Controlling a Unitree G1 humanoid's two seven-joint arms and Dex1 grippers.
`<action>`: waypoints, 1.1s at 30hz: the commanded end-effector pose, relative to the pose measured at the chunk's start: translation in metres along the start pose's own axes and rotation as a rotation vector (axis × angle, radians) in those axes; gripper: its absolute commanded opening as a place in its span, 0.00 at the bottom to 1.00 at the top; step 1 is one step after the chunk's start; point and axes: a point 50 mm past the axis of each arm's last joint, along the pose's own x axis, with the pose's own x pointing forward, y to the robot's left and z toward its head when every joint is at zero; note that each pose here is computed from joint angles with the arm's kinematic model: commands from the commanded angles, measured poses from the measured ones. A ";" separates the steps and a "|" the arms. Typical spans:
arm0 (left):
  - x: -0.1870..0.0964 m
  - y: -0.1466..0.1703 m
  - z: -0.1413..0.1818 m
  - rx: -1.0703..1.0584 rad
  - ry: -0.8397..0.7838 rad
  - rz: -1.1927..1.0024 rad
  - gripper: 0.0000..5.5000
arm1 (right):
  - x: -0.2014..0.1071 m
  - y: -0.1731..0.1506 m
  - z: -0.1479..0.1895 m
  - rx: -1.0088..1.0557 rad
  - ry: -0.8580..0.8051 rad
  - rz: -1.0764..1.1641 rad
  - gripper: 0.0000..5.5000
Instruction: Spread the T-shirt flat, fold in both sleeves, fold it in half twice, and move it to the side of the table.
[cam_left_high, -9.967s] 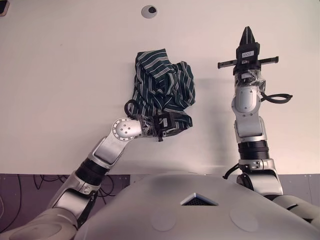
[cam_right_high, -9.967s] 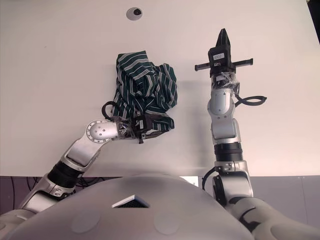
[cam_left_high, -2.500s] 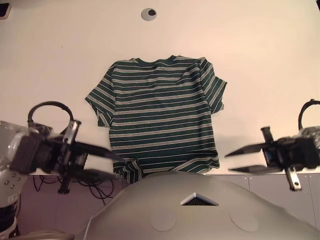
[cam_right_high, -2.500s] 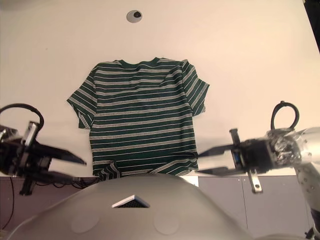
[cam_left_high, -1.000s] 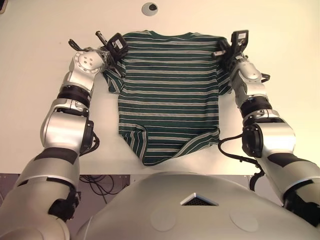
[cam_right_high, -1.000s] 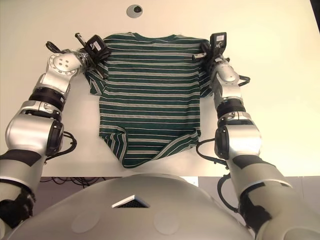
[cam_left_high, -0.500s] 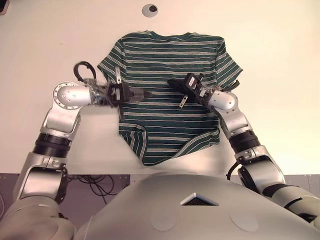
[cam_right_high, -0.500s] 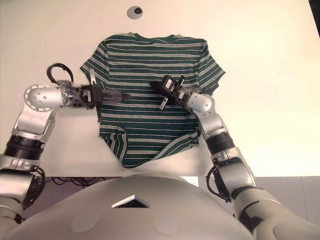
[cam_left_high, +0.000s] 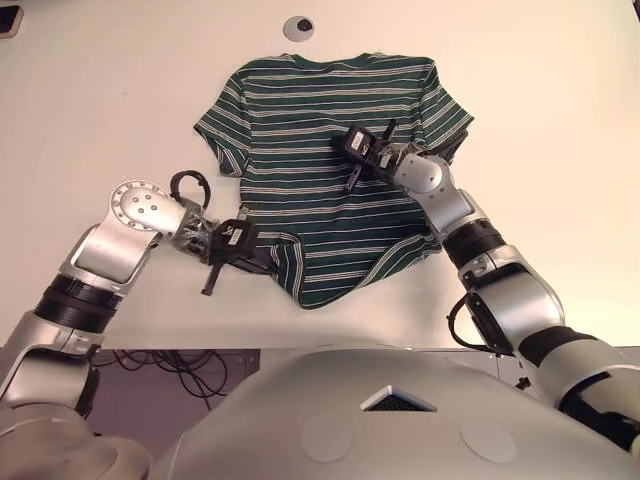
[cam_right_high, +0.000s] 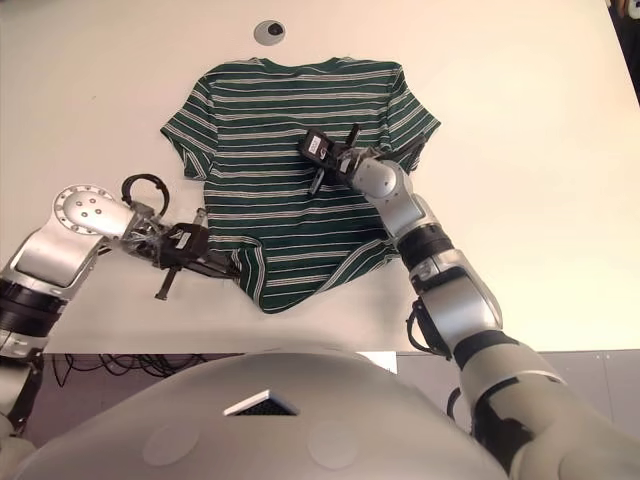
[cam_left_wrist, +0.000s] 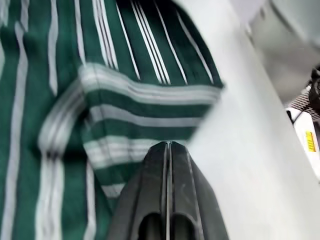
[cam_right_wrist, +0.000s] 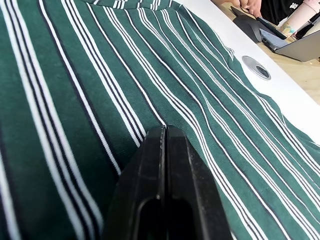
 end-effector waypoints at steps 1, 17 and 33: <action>-0.014 -0.013 -0.003 -0.008 -0.045 0.031 0.00 | -0.016 0.042 -0.061 0.093 0.279 0.120 0.00; 0.022 0.070 0.021 0.035 -0.093 0.271 0.00 | -0.014 0.045 -0.064 0.076 0.293 0.140 0.00; -0.040 -0.026 -0.002 -0.043 -0.238 0.036 0.00 | -0.022 0.029 -0.078 0.037 0.373 0.004 0.00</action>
